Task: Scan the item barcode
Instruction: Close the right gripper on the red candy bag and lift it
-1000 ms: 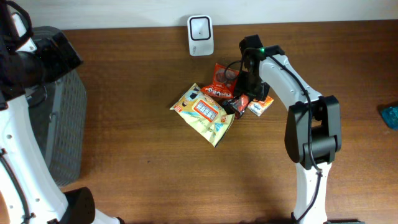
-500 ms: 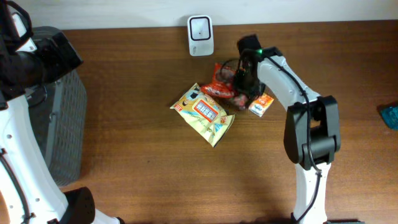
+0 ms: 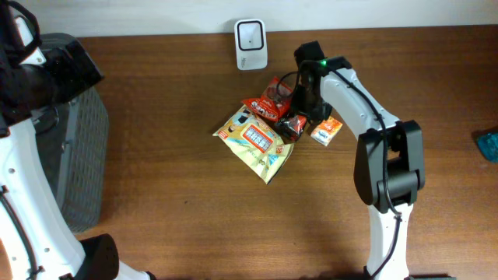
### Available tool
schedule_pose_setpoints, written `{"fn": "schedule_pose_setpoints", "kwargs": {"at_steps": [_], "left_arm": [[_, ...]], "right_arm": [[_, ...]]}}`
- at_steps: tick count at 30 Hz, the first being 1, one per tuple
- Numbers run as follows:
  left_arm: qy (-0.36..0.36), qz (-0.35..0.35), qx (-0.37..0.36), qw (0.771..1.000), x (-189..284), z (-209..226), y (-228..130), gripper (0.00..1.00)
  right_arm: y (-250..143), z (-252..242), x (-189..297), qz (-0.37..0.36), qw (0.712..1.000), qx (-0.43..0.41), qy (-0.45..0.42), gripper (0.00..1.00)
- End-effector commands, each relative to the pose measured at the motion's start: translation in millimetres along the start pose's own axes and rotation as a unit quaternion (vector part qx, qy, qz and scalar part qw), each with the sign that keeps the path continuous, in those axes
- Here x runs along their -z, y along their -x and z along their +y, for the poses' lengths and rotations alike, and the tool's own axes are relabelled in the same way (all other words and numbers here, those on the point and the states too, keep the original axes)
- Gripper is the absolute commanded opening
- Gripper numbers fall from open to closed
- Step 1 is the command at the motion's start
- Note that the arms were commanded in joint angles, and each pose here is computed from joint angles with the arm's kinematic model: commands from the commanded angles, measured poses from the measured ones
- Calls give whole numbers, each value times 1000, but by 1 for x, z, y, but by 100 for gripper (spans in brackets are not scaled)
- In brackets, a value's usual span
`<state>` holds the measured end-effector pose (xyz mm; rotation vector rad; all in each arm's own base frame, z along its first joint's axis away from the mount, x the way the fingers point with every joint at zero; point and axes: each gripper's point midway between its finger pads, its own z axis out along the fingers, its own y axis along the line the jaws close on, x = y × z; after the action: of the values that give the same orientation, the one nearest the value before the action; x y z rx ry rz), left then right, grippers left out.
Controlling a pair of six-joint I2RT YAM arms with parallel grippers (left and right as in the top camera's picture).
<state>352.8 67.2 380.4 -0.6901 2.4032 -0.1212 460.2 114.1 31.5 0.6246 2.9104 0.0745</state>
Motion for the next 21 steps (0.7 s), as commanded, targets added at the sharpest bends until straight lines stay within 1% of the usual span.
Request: {"fn": "schedule_pose_setpoints", "kwargs": {"at_steps": [1,3,6,9,10,12,16,19,21], "left_arm": [[0,-3,7,1000,1,0,1,99],[0,-3,7,1000,1,0,1,99],[0,-3,7,1000,1,0,1,99],[0,-3,7,1000,1,0,1,99],[0,-3,7,1000,1,0,1,99],[0,-3,7,1000,1,0,1,99],[0,-3,7,1000,1,0,1,99],[2,-4,11,1000,1,4,3,99],[1,-3,9,1000,1,2,2,99]], "right_arm": [[-3,6,-6,-10,1000,-15,10,29],[-5,18,-9,-13,999,-7,31,30],[-4,25,-3,-21,999,15,35,29],[8,32,25,-35,998,31,45,31],[16,40,38,-50,996,38,57,34],[20,50,42,-63,995,41,70,35],[16,73,30,-78,992,59,85,35],[12,64,5,-71,995,59,47,35],[12,62,1,-69,995,59,42,35]]}}
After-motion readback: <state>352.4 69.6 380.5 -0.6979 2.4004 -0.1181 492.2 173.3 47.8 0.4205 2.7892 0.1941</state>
